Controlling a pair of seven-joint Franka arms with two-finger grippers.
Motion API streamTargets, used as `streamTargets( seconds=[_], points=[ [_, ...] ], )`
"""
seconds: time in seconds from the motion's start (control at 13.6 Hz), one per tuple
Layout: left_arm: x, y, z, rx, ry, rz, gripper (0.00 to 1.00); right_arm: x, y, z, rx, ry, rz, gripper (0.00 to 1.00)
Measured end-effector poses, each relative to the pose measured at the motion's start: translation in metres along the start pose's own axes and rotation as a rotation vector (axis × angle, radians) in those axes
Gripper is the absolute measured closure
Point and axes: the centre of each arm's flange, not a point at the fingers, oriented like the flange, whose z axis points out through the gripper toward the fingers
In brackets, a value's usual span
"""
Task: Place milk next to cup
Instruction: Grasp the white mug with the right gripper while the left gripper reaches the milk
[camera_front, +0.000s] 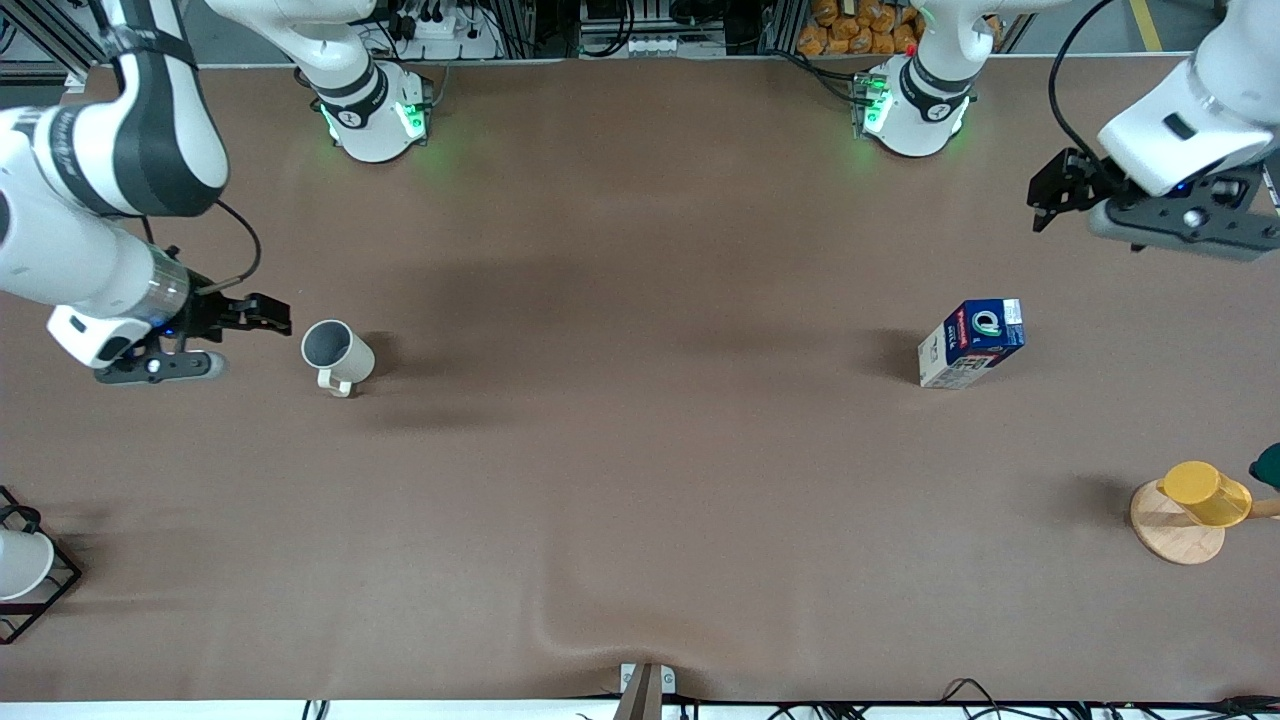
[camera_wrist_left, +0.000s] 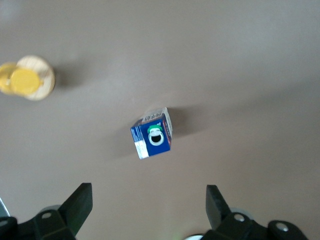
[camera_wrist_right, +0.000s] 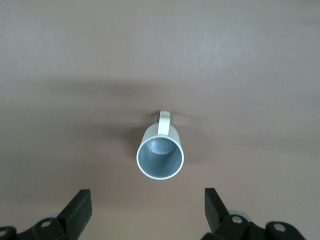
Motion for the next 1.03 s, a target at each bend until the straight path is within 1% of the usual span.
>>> streamTargets(
  seconds=[0.07, 0.22, 0.44, 0.51, 0.59, 0.66, 0.73, 0.81, 0.88, 0.95, 1.03],
  points=[
    [0.001, -0.005, 0.014, -0.002, -0.011, 0.063, 0.0, 0.001, -0.002, 0.01, -0.001, 0.006, 0.002, 0.0],
    [0.002, -0.009, 0.036, -0.002, -0.03, 0.159, 0.0, 0.004, -0.008, 0.032, -0.005, 0.059, -0.004, 0.0],
    [0.003, -0.009, 0.063, 0.024, -0.071, 0.296, 0.0, -0.002, -0.011, 0.078, -0.009, 0.131, -0.004, 0.0],
    [0.003, -0.007, 0.07, 0.034, -0.085, 0.346, 0.0, -0.006, -0.012, 0.094, -0.01, 0.147, -0.005, 0.0],
    [0.004, -0.004, 0.077, 0.041, -0.083, 0.412, 0.0, -0.01, -0.013, 0.108, -0.011, 0.156, -0.006, 0.0],
    [0.006, -0.002, 0.084, 0.049, -0.067, 0.485, 0.0, -0.014, -0.013, 0.118, -0.011, 0.156, -0.008, 0.0],
    [0.006, 0.0, 0.093, 0.053, -0.06, 0.55, 0.0, -0.016, -0.014, 0.128, -0.01, 0.146, -0.01, 0.06],
    [0.004, 0.001, 0.102, 0.05, -0.066, 0.603, 0.0, -0.017, -0.015, 0.136, -0.01, 0.131, -0.011, 0.06],
    [0.003, 0.003, 0.111, 0.043, -0.075, 0.661, 0.0, -0.017, -0.015, 0.144, -0.009, 0.117, -0.012, 0.14],
    [0.002, 0.004, 0.119, 0.037, -0.082, 0.724, 0.0, -0.017, -0.016, 0.152, -0.008, 0.105, -0.012, 0.19],
    [0.001, 0.004, 0.127, 0.032, -0.086, 0.788, 0.0, -0.016, -0.016, 0.159, -0.008, 0.097, -0.013, 0.19]
  ],
)
